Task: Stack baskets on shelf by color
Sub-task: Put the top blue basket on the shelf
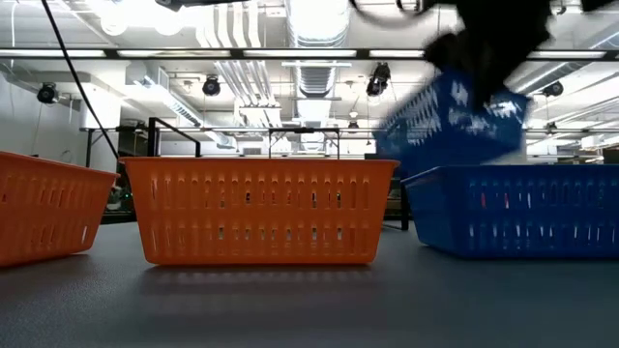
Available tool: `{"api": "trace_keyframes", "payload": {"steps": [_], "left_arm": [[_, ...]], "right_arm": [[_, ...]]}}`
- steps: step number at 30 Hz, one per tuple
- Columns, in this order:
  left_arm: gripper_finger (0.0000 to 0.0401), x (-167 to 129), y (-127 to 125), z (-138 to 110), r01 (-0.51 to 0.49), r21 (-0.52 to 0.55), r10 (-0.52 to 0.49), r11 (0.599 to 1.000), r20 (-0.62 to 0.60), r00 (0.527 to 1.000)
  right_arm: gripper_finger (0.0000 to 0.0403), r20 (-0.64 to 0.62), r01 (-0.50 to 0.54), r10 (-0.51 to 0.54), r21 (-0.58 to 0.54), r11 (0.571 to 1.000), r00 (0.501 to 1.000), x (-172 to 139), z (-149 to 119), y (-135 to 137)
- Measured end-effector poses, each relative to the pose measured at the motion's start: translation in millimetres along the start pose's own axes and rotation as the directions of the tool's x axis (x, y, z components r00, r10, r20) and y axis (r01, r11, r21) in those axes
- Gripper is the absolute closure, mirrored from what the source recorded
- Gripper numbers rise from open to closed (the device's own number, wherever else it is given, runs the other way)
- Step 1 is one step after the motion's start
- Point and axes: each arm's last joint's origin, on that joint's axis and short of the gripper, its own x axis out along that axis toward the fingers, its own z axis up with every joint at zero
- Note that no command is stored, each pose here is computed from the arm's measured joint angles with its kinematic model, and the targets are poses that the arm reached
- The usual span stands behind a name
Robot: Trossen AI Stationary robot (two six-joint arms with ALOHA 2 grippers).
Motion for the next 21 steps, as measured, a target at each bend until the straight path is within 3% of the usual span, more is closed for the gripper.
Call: {"api": "trace_keyframes", "payload": {"steps": [3, 7, 10, 15, 21], "left_arm": [[0.0401, 0.1, 0.0, 0.1, 0.0, -0.003, 0.0, 1.0, 0.001, 1.0], [0.0401, 0.1, 0.1, 0.7, 0.0, -0.005, 0.0, 1.0, 0.002, 1.0], [0.0401, 0.1, 0.3, 1.5, -0.001, -0.007, 0.001, 1.0, 0.005, 1.0], [0.0401, 0.1, 0.2, 1.1, -0.001, -0.006, 0.001, 1.0, 0.003, 1.0], [0.0401, 0.1, 0.1, 0.9, 0.0, -0.006, 0.0, 1.0, 0.001, 1.0]], "right_arm": [[0.0394, 0.128, 0.097, -0.092, -0.034, 0.995, 0.987, -14.1, 17.8, -6.6], [0.0394, 0.229, 0.3, -0.287, -0.025, 0.954, 0.93, -24.1, 36.9, -31.5], [0.0394, 0.217, 0.383, -0.372, -0.007, 0.924, 0.902, -19.5, 45.1, -61.0], [0.0394, 0.115, 0.42, -0.423, 0.051, 0.906, 0.899, -2.3, 43.0, -117.7], [0.0394, 0.029, 0.337, -0.343, 0.125, 0.933, 0.939, 25.6, 25.8, -172.2]]}}
